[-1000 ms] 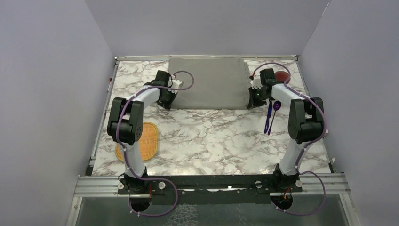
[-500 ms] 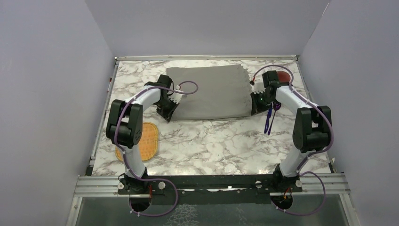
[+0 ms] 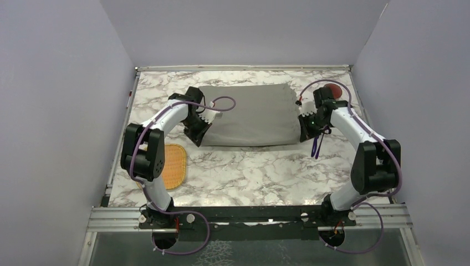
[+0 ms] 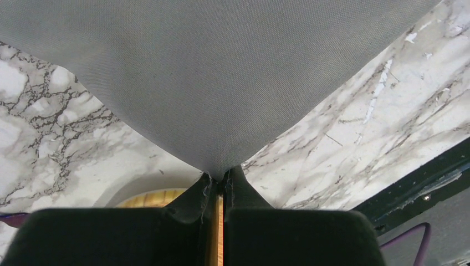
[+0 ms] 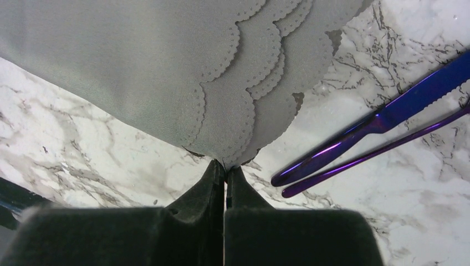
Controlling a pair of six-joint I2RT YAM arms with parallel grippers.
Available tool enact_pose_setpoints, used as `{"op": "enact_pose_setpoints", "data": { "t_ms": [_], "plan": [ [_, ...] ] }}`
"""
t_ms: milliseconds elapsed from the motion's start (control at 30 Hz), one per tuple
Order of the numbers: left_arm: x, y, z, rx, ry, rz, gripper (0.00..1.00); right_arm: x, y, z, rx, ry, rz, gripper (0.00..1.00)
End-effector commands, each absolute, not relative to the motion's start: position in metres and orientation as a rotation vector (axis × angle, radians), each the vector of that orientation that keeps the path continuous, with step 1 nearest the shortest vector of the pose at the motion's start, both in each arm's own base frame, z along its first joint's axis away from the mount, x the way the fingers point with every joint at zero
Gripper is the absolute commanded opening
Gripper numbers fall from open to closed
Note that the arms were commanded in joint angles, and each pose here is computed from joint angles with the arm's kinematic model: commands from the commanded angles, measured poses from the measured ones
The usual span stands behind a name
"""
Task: Set the dinner table for one person
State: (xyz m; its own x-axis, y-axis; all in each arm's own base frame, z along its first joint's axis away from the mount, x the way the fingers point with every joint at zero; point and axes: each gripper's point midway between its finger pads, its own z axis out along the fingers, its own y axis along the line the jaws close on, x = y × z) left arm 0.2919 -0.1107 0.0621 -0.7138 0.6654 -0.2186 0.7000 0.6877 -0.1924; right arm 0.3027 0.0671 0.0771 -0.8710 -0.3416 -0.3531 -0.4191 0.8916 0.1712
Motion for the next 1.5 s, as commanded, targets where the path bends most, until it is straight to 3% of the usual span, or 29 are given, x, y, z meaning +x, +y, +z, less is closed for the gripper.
{"op": "enact_pose_setpoints", "data": {
  "t_ms": [0,767,867,1033,1167,1467],
  "plan": [
    [0.277,-0.112,0.087,1.166,2.738,-0.409,0.00,0.281,0.064,0.087,-0.635,2.746,0.350,0.01],
    [0.242,-0.108,0.111,1.149,2.734,-0.374,0.00,0.252,0.070,0.108,-0.690,2.726,0.436,0.01],
    [0.244,-0.108,0.112,1.138,2.734,-0.355,0.00,0.249,0.070,0.107,-0.704,2.732,0.441,0.09],
    [0.248,-0.105,0.113,1.122,2.741,-0.323,0.21,0.244,0.069,0.109,-0.728,2.725,0.437,0.25],
    [0.251,-0.106,0.117,1.109,2.733,-0.311,0.38,0.245,0.066,0.112,-0.733,2.709,0.402,0.27],
    [0.260,-0.110,0.132,1.077,2.699,-0.300,0.41,0.247,0.068,0.116,-0.732,2.688,0.416,0.27]
  ]
}}
